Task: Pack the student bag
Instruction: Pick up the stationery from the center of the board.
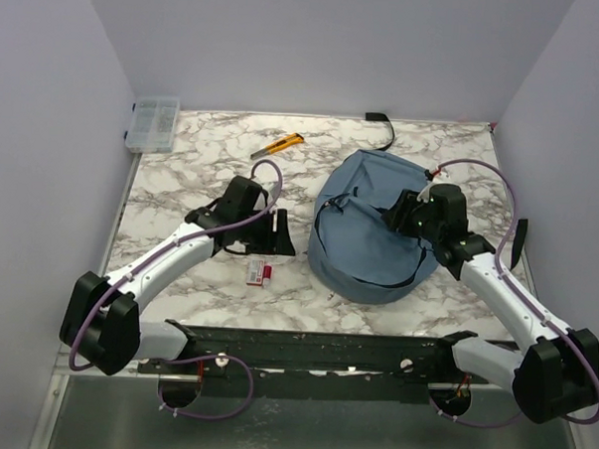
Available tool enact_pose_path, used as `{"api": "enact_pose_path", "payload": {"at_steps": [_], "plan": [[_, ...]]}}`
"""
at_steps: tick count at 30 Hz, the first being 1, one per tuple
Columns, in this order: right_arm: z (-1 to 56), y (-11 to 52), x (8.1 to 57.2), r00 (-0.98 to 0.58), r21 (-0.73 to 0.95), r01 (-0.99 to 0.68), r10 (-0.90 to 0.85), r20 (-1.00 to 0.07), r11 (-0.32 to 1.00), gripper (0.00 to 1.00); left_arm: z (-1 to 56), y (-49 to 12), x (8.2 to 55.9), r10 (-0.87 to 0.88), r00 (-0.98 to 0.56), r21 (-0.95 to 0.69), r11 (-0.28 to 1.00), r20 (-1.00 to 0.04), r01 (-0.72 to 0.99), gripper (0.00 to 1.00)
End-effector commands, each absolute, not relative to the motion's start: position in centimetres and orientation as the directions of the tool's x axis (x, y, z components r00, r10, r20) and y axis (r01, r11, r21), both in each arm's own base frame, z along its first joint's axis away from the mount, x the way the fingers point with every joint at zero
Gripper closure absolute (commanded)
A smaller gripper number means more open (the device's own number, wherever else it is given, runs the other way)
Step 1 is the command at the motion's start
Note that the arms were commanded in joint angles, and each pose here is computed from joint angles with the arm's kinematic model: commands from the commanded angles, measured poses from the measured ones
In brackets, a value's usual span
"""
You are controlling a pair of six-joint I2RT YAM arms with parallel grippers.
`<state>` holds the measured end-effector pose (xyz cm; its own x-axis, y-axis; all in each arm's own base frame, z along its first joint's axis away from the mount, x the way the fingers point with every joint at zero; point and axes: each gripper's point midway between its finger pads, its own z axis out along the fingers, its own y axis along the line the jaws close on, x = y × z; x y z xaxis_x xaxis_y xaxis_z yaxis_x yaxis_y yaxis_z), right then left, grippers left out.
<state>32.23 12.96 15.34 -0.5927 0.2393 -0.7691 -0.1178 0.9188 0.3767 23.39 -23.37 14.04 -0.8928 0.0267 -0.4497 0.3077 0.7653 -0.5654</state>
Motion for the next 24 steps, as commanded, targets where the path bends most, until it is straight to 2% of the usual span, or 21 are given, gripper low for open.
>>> {"api": "enact_pose_path", "payload": {"at_steps": [1,4,10,24], "plan": [[15.8,12.8,31.1,-0.604,0.367,-0.129,0.221,-0.766,0.921,0.47,10.1,-21.3,22.4,-0.027,-0.922,-0.478,0.861,-0.386,0.175,0.43],[15.8,12.6,30.7,-0.599,0.366,-0.122,0.225,-0.768,0.923,0.47,8.9,-20.7,22.5,-0.033,-0.919,-0.424,0.893,-0.392,0.149,0.49],[16.4,11.9,30.3,-0.590,0.343,-0.116,0.213,-0.779,0.932,0.47,7.5,-20.0,22.5,-0.019,-0.920,-0.359,0.924,-0.391,0.133,0.54],[16.3,12.1,30.0,-0.584,0.341,-0.141,0.200,-0.787,0.929,0.47,3.9,-19.4,22.0,0.011,-0.942,-0.257,0.961,-0.335,0.102,0.54]]}}
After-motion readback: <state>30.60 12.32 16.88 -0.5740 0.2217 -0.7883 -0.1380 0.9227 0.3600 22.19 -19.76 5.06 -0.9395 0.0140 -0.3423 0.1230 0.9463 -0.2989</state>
